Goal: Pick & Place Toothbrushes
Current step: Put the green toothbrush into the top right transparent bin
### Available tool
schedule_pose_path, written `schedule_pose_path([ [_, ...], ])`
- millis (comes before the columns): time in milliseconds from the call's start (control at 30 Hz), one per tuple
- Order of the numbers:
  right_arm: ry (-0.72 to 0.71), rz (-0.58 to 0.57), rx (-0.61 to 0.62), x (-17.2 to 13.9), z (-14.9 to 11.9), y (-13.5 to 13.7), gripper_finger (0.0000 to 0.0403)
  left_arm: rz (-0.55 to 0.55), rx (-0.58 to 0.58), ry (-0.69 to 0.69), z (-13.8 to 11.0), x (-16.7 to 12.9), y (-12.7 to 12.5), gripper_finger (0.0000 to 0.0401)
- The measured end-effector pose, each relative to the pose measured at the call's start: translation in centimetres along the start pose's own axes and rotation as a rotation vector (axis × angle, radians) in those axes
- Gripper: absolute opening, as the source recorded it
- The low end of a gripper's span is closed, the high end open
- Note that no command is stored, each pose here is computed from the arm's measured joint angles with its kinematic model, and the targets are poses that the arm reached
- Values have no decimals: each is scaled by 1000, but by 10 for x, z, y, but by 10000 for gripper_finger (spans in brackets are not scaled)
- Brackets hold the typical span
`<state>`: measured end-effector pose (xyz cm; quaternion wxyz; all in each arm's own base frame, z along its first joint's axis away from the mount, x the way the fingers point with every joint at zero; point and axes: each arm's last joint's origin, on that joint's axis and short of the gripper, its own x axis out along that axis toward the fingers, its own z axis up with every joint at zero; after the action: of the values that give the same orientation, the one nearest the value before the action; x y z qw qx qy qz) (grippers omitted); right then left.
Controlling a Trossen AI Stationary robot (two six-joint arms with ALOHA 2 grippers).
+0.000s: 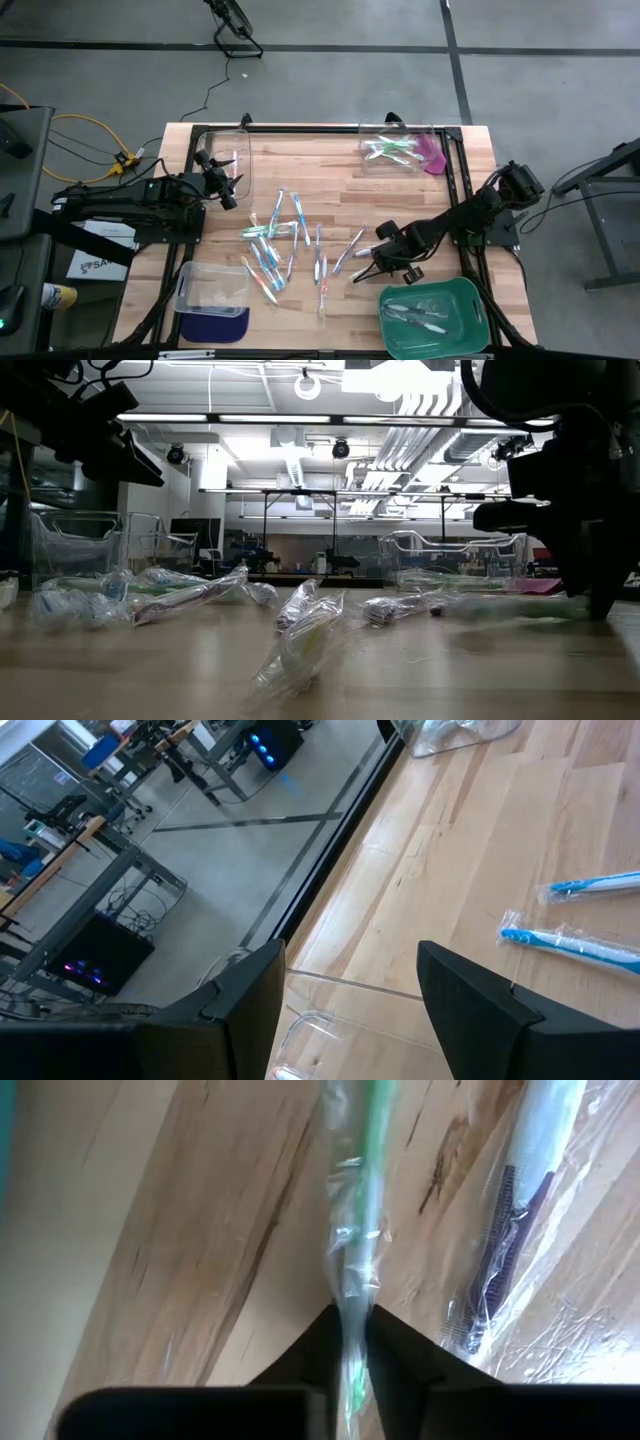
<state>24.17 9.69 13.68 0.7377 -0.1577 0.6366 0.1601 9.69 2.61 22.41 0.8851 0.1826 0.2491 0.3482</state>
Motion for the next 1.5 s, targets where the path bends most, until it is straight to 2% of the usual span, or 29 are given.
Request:
schedule_pose_path([
  [67,1,-1,0,0,0,0,16,0,0,0,0,0,0,221],
  [267,9,9,33,0,-1,0,30,0,0,0,0,0,0,221],
  [433,78,55,59,-5,-3,0,15,0,0,1,0,0,0,221],
  [733,147,52,94,-19,-1,-9,20,0,-4,0,0,0,0,221],
  [900,181,56,122,-31,3,-16,18,0,-3,1,0,0,0,221],
  [1033,201,49,201,-48,9,-23,18,0,-3,1,0,0,0,221],
  [1100,219,23,240,-57,12,-27,18,0,-3,1,0,0,0,221],
  [1267,303,-124,287,-81,12,-38,18,0,-3,1,0,0,0,221],
  [1500,456,-331,430,-101,-3,-61,18,0,-3,1,0,0,0,221],
])
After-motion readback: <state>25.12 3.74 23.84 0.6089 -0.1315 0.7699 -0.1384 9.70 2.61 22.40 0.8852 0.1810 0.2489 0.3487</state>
